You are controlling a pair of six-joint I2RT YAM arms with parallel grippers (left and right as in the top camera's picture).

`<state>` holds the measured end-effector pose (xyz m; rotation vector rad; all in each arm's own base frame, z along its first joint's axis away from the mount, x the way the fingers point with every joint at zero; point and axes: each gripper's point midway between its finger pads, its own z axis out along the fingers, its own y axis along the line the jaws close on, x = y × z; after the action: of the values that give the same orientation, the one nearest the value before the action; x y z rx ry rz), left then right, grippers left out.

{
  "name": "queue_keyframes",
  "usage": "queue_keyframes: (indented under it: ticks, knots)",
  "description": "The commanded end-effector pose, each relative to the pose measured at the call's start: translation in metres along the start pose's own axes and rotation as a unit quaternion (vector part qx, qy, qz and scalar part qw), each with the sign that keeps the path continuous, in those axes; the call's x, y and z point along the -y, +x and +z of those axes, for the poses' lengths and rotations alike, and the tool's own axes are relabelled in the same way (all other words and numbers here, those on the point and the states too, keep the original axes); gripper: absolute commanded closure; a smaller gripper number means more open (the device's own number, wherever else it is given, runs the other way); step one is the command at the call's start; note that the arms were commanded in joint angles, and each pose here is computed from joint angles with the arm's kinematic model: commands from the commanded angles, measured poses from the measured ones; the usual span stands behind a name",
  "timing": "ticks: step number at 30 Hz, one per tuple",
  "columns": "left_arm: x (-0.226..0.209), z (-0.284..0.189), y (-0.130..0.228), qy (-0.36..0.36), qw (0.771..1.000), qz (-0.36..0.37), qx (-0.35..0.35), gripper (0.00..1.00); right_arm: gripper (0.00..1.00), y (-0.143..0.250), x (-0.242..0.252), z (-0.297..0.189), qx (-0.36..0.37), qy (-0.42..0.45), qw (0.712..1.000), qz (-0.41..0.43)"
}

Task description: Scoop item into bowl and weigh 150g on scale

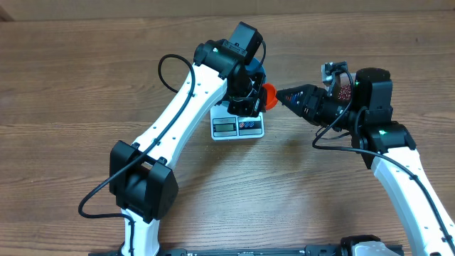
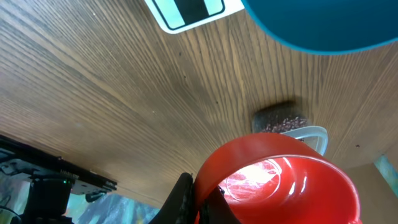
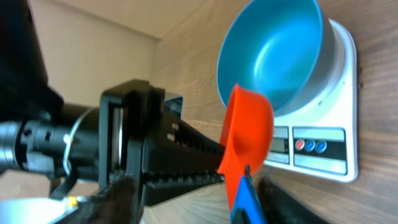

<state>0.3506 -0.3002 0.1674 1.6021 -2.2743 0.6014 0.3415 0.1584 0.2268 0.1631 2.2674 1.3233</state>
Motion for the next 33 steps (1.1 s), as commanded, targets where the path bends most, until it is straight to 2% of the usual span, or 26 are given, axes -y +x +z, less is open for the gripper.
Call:
queue_keyframes:
  ticks: [1,4,7,8,9,10,13,18,24,26,27,29,30,31,33]
  knots:
    - [0.0,-0.004,0.011,0.005,1.0,-0.005,-0.009,0.96,0.51,-0.007,-0.009,-0.001,0.008,-0.006,1.0,-0.013]
    - [0.0,-0.004,0.012,0.005,1.0,-0.008,-0.009,0.96,0.58,-0.007,-0.009,-0.001,0.008,-0.005,1.0,-0.013]
    - [0.0,-0.004,0.012,0.005,1.0,-0.008,-0.009,0.96,0.76,-0.007,-0.009,-0.001,0.007,-0.005,1.0,-0.013]
    - [0.0,-0.004,0.012,0.004,1.0,-0.009,-0.009,0.96,0.79,-0.007,-0.009,-0.001,0.007,-0.005,1.0,-0.013]
    - [-0.001,-0.004,0.012,0.003,1.0,-0.009,-0.009,0.96,0.89,-0.007,-0.008,-0.001,0.007,-0.005,1.0,-0.013]
    - [-0.001,-0.004,0.012,0.003,1.0,-0.009,-0.009,0.96,0.91,-0.007,-0.008,-0.001,0.007,-0.005,1.0,-0.013]
    - [-0.001,-0.004,0.012,0.003,1.0,-0.008,-0.009,0.96,0.96,-0.006,-0.008,-0.001,0.006,-0.004,1.0,-0.011]
    - [-0.001,-0.004,0.013,0.002,1.0,0.011,-0.009,0.96,0.96,-0.006,-0.008,-0.001,0.005,-0.003,1.0,-0.01]
    - [-0.003,-0.002,0.016,0.001,1.0,0.027,-0.01,0.84,0.96,-0.007,-0.006,-0.001,0.01,0.002,1.0,-0.01]
    - [-0.002,-0.003,0.015,0.001,0.999,0.039,-0.009,0.75,0.96,-0.008,-0.005,-0.001,0.012,0.005,1.0,-0.009]
    - [-0.002,-0.003,0.015,0.002,0.999,0.045,-0.01,0.67,0.96,-0.008,-0.004,-0.001,0.012,0.006,1.0,-0.009]
    - [-0.003,-0.003,0.015,0.001,0.998,0.06,-0.01,0.29,0.96,-0.008,-0.003,-0.001,0.012,0.01,1.0,-0.007]
    - [-0.003,-0.003,0.015,0.002,0.998,0.068,-0.01,0.05,0.96,-0.007,0.0,-0.001,0.013,0.017,1.0,-0.003]
    - [-0.002,-0.003,0.015,0.002,0.997,0.081,-0.009,0.0,0.96,-0.007,0.003,-0.001,0.015,0.024,1.0,0.0]
    - [-0.002,-0.003,0.014,0.002,0.995,0.101,-0.012,0.0,0.96,-0.006,0.013,-0.002,0.017,0.048,0.999,0.007]
